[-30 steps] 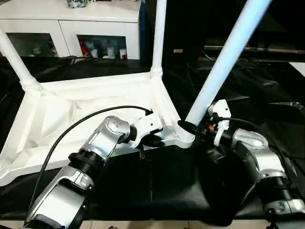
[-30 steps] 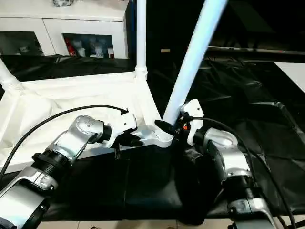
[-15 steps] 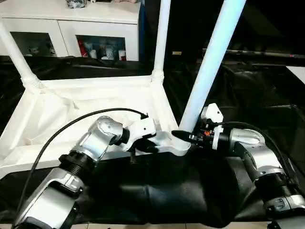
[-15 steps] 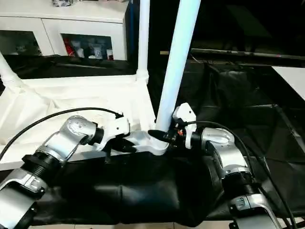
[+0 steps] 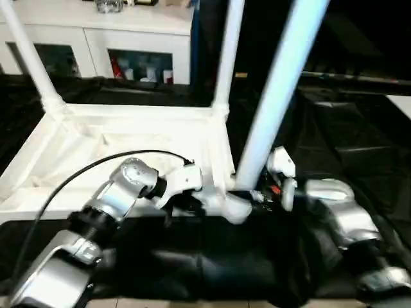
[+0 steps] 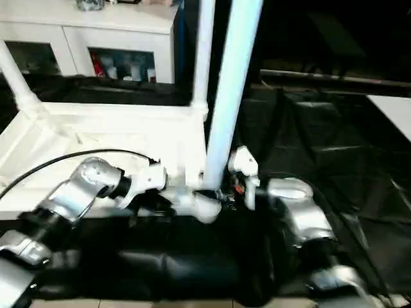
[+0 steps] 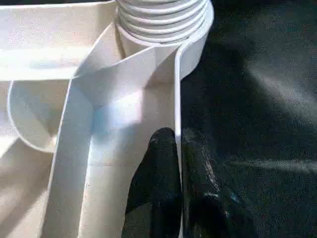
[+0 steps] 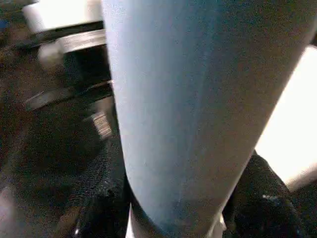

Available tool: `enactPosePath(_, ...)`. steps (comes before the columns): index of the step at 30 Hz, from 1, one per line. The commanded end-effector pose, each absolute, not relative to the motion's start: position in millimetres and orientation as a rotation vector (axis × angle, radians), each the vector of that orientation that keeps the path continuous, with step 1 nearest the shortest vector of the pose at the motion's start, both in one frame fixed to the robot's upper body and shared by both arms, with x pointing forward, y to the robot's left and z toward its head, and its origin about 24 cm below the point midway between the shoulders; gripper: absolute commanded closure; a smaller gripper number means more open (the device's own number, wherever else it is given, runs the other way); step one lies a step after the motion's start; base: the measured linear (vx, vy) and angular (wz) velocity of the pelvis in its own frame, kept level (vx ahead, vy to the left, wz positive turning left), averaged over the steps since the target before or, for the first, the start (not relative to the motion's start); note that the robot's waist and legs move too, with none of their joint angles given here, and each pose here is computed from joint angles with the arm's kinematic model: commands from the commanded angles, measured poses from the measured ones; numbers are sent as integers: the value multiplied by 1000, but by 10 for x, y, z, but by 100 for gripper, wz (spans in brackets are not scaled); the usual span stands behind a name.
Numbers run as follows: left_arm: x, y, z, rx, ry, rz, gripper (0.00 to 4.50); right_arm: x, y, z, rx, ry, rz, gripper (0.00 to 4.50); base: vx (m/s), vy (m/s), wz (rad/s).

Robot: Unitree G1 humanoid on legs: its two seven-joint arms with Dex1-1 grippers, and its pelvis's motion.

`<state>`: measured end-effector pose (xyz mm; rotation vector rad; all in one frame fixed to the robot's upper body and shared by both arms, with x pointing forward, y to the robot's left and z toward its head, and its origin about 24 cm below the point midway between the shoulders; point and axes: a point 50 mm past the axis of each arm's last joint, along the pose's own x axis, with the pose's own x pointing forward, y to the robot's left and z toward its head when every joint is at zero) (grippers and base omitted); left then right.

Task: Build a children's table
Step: Rotate leg to tighten

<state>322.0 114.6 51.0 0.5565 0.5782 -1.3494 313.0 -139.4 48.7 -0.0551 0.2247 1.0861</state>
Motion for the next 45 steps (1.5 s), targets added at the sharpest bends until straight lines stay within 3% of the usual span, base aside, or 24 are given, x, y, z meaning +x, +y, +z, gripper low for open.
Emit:
enactPosePath(1, 3240, 991, 570, 526, 541, -1365, 450, 3017, -1729, -68, -98, 536, 805, 260, -78, 39, -17)
enactPosePath(5, 3388, 871, 508, 452, 579, -1122, 450, 3202, -1719, -120, -53, 563, 501, 261, -103, 56, -17)
enactPosePath(9, 3416, 776, 467, 416, 606, -1021, 450, 3291, -1696, -110, -55, 557, 375, 261, 5, -58, -6)
enactPosePath(10, 3399, 594, 460, 381, 600, -980, 450, 3368, -1639, -89, -48, 549, 286, 261, 44, 40, -58)
enactPosePath(14, 3414, 386, 469, 377, 574, -904, 450, 3451, -1517, -49, -31, 534, 219, 261, 12, 18, -20)
enactPosePath(27, 3485, 572, 458, 410, 561, -833, 450, 3518, -1295, 51, 9, 456, 334, 261, 0, 0, 0)
enactPosePath(30, 3481, 596, 457, 411, 557, -847, 450, 3556, -1282, 132, 31, 407, 367, 191, 0, 0, 0)
enactPosePath(38, 3469, 684, 517, 456, 486, -938, 450, 3641, -1283, 484, 11, 243, 555, 132, 0, 0, 0)
enactPosePath(39, 3469, 685, 521, 455, 484, -942, 450, 3639, -1287, 493, 9, 239, 561, 109, 0, 0, 0)
enactPosePath(45, 3438, 764, 554, 467, 467, -1034, 450, 3524, -1396, 646, -29, 181, 740, 61, 0, 0, 0)
